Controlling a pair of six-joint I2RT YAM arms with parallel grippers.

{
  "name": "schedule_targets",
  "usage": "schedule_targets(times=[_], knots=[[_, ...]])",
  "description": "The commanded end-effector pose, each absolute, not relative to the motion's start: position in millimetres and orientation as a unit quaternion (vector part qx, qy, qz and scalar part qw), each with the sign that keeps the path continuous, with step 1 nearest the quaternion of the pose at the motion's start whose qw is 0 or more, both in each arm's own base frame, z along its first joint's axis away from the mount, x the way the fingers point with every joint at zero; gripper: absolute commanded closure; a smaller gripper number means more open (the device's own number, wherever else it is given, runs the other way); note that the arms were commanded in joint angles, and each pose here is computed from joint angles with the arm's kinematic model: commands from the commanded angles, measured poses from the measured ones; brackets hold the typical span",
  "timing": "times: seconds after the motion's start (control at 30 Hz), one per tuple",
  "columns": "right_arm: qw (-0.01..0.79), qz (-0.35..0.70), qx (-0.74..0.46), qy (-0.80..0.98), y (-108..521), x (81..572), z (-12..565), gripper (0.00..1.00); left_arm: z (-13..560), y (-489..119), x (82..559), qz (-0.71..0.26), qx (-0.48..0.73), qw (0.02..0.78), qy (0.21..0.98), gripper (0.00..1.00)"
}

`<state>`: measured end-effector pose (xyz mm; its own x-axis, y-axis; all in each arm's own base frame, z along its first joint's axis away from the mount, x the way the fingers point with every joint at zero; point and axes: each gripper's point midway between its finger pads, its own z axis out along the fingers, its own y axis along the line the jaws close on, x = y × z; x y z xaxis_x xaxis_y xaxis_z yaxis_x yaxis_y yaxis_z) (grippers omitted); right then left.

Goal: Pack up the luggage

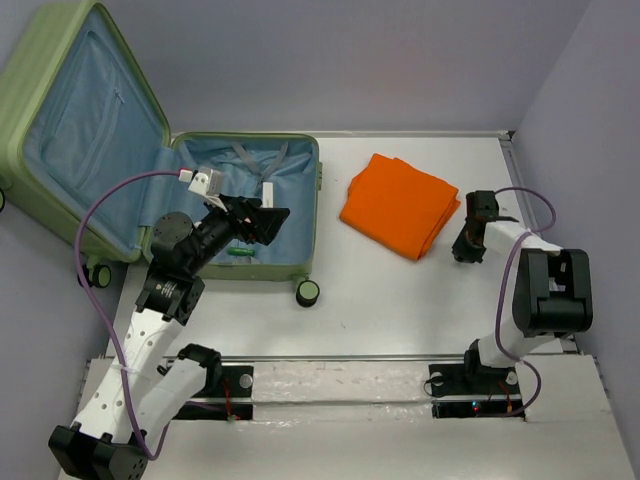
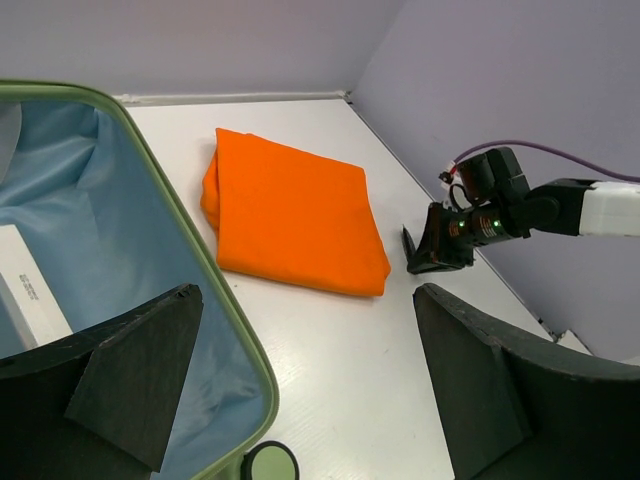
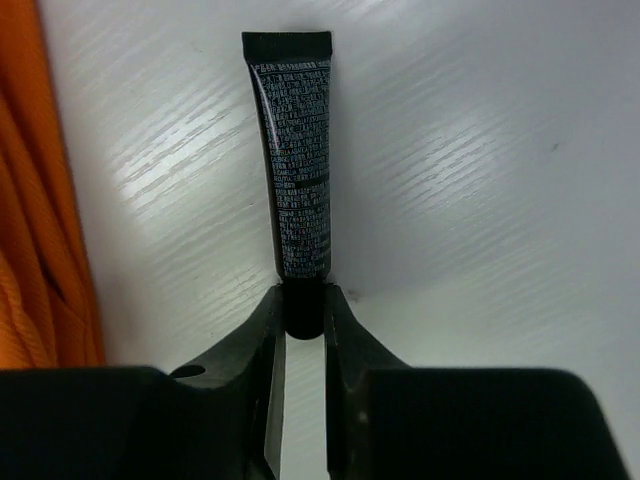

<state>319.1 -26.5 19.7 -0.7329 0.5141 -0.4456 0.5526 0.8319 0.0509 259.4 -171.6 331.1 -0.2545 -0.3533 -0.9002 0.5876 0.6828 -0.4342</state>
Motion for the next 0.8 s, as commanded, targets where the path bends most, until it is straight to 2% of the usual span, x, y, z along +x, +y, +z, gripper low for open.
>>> schedule_targets(times=[0.0,0.07,0.1,0.17,0.23,0.3,0.33,0.37,0.47,0.5,0.53,0.57,0.67,0.77], knots=[[0.274,-0.023,0.277,0.921,-23,329,44,0.88,363,-172,252,-0.394,0.104,0.635,0.656,0.01],[0.321,-0.013,0.273,0.907,-24,330,80,0.88,363,-172,252,-0.395,0.105,0.634,0.657,0.01],[0.338,-0.006,0.265,0.903,-23,330,94,0.92,362,-173,252,-0.396,0.105,0.633,0.657,0.01],[0.389,0.061,0.237,0.888,3,334,142,0.93,364,-173,251,-0.397,0.106,0.634,0.656,0.01],[0.422,0.165,0.190,0.871,54,344,189,0.93,364,-171,252,-0.394,0.103,0.636,0.655,0.01],[0.427,0.246,0.106,0.864,132,340,222,0.93,365,-168,253,-0.389,0.097,0.640,0.655,0.01],[0.453,0.288,0.079,0.840,165,347,263,0.93,364,-165,256,-0.383,0.089,0.644,0.656,0.01],[0.429,0.322,0.026,0.843,223,337,264,0.93,364,-162,258,-0.378,0.080,0.646,0.658,0.01],[0.426,0.390,-0.048,0.815,307,333,298,0.93,362,-150,266,-0.359,0.048,0.653,0.665,0.01],[0.404,0.420,-0.089,0.807,351,329,306,0.75,363,-146,267,-0.352,0.041,0.657,0.665,0.01],[0.397,0.425,-0.101,0.807,363,330,307,0.58,363,-141,269,-0.344,0.032,0.660,0.667,0.01],[0.397,0.424,-0.102,0.808,368,335,308,0.37,363,-140,269,-0.341,0.029,0.662,0.667,0.01],[0.418,0.382,-0.068,0.822,350,350,293,0.20,366,-138,268,-0.337,0.030,0.667,0.664,0.01],[0.418,0.333,-0.025,0.845,308,355,260,0.21,366,-144,265,-0.349,0.042,0.662,0.662,0.01]])
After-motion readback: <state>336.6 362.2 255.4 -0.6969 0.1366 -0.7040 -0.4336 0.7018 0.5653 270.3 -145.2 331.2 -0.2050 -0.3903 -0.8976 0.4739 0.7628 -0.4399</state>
